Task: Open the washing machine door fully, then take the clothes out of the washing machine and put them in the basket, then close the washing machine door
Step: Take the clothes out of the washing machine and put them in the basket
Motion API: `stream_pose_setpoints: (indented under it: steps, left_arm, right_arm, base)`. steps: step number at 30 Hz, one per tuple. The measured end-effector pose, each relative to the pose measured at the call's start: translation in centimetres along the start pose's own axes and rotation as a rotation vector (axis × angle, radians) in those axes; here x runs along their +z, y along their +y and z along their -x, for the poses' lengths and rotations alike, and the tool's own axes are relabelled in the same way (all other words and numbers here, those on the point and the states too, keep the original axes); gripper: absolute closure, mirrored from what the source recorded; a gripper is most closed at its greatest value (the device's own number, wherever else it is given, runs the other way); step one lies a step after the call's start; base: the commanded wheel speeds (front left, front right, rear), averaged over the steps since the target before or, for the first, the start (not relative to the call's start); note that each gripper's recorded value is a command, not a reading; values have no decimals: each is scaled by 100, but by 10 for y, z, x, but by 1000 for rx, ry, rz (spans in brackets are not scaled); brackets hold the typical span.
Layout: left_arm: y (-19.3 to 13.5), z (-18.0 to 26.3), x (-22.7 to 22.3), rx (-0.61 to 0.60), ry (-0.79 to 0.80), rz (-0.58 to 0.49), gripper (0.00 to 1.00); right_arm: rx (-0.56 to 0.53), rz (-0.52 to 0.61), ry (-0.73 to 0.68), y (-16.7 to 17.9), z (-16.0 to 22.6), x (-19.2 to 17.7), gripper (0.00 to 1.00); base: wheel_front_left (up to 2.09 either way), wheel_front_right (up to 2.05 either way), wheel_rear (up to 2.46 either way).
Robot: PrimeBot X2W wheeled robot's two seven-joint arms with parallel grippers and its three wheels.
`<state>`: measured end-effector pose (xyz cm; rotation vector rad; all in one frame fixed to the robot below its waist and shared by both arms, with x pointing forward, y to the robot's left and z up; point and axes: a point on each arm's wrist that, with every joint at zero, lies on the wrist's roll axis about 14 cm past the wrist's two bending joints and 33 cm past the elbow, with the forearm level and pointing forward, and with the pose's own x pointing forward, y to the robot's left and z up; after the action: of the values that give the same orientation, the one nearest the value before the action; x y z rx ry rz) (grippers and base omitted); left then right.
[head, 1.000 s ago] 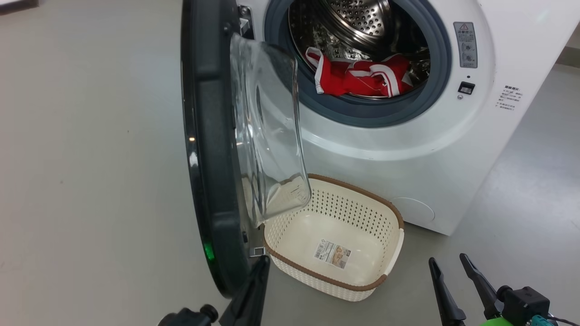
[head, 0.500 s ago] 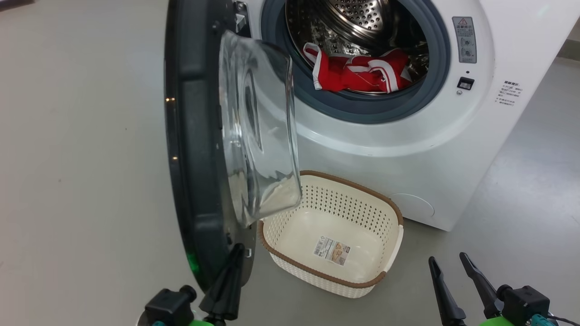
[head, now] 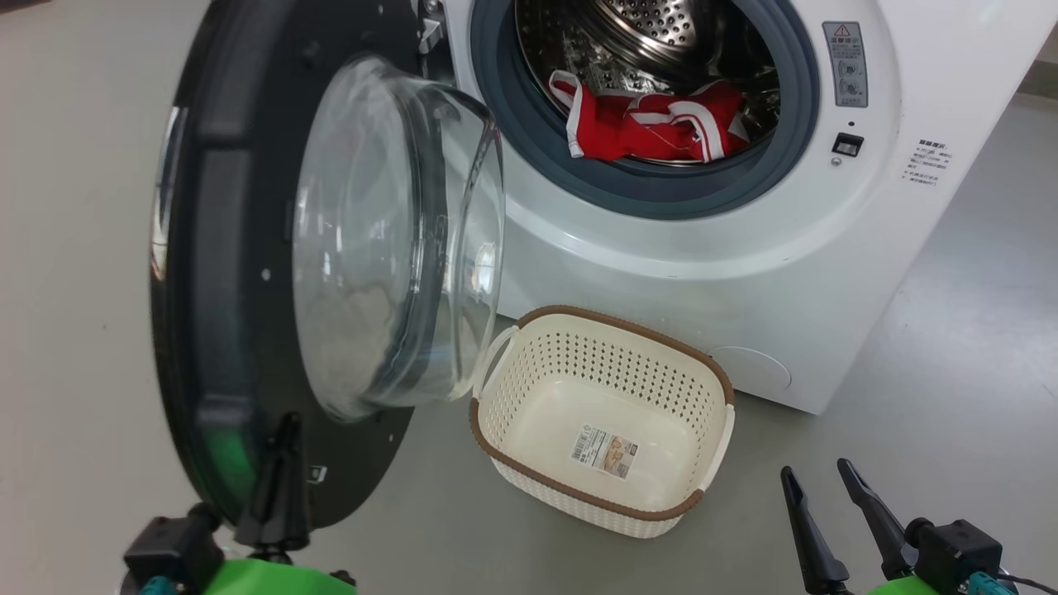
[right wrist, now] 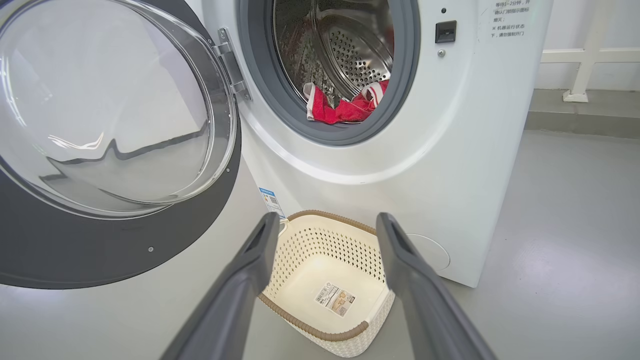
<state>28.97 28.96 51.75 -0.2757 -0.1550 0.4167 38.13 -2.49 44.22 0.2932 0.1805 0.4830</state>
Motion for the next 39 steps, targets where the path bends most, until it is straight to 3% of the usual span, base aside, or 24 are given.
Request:
stream_pose_setpoints:
  steps: [25,39]
  left_arm:
    - [99,-33,27,254,-47,-163,100]
    - [147,-63,44,378,-53,-175,100]
  right_arm:
    - [-26,-5,10,-18,-9,-4,0]
    - [-41,-6,22,-31,-16,-9,0]
  base:
    - [0,0,0]
    - [0,0,0]
